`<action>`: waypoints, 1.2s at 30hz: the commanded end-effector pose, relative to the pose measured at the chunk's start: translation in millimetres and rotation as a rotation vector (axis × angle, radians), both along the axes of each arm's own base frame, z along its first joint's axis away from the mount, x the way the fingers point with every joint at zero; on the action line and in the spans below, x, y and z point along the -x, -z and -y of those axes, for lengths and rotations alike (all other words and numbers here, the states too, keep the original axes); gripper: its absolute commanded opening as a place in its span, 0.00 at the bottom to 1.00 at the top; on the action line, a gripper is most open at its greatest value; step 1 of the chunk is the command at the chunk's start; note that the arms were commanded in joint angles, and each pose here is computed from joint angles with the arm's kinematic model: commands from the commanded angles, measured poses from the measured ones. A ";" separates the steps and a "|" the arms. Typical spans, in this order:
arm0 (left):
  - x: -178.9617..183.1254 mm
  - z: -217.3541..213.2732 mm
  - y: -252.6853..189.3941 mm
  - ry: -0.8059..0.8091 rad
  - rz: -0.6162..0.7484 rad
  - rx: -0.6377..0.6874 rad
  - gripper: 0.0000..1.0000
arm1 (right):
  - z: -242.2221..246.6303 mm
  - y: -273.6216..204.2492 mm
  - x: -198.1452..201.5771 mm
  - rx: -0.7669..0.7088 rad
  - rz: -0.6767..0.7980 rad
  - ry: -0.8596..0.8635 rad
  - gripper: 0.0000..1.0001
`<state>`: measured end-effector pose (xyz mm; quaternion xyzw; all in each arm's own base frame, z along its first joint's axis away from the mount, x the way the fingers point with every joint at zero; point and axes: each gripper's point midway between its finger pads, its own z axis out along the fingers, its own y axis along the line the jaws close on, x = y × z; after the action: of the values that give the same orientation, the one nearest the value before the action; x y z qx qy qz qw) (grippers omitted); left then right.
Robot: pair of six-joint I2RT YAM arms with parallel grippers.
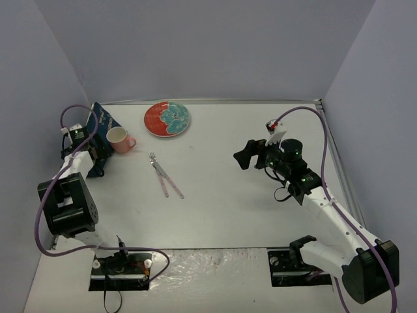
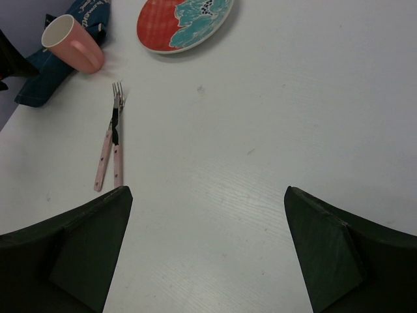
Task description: Set the dinner table for one person
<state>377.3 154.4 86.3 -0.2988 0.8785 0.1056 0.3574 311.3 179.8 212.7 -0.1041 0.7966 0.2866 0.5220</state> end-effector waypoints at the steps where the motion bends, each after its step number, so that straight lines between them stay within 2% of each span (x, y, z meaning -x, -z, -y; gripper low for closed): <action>1: -43.5 -3.5 -22.2 0.096 0.109 -0.007 0.97 | -7.6 -24.6 0.2 -0.025 0.100 -0.042 1.00; 7: -51.4 -4.8 -3.1 0.132 0.052 0.002 0.96 | -7.9 -18.0 0.9 -0.012 0.082 -0.048 1.00; 10: -50.4 -5.2 3.0 0.145 0.031 -0.004 0.88 | -7.9 -15.0 0.2 -0.003 0.074 -0.050 1.00; 12: -49.0 -5.9 7.9 0.147 0.016 -0.004 0.79 | -8.8 -13.4 0.0 0.000 0.067 -0.055 1.00; 17: -45.8 -6.6 17.2 0.165 -0.010 -0.010 0.37 | -8.7 -11.5 0.4 0.005 0.060 -0.058 1.00; 22: -42.6 -6.1 18.2 0.187 -0.003 -0.005 0.03 | -7.4 -11.5 1.9 0.010 0.063 -0.056 1.00; 25: -39.2 -7.9 10.5 0.183 0.003 -0.006 0.00 | -7.2 -13.1 2.7 0.009 0.068 -0.057 1.00; 28: -37.0 -11.1 -20.0 0.162 0.058 -0.033 0.00 | -7.5 -16.7 4.2 0.004 0.076 -0.062 1.00; 36: -14.9 -30.5 -161.7 0.006 0.216 -0.181 0.00 | -9.2 -22.4 7.3 -0.008 0.074 -0.074 1.00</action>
<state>394.7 162.6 130.1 -0.2400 0.8876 0.1020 0.3797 305.1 181.2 203.9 -0.1249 0.8023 0.2855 0.5092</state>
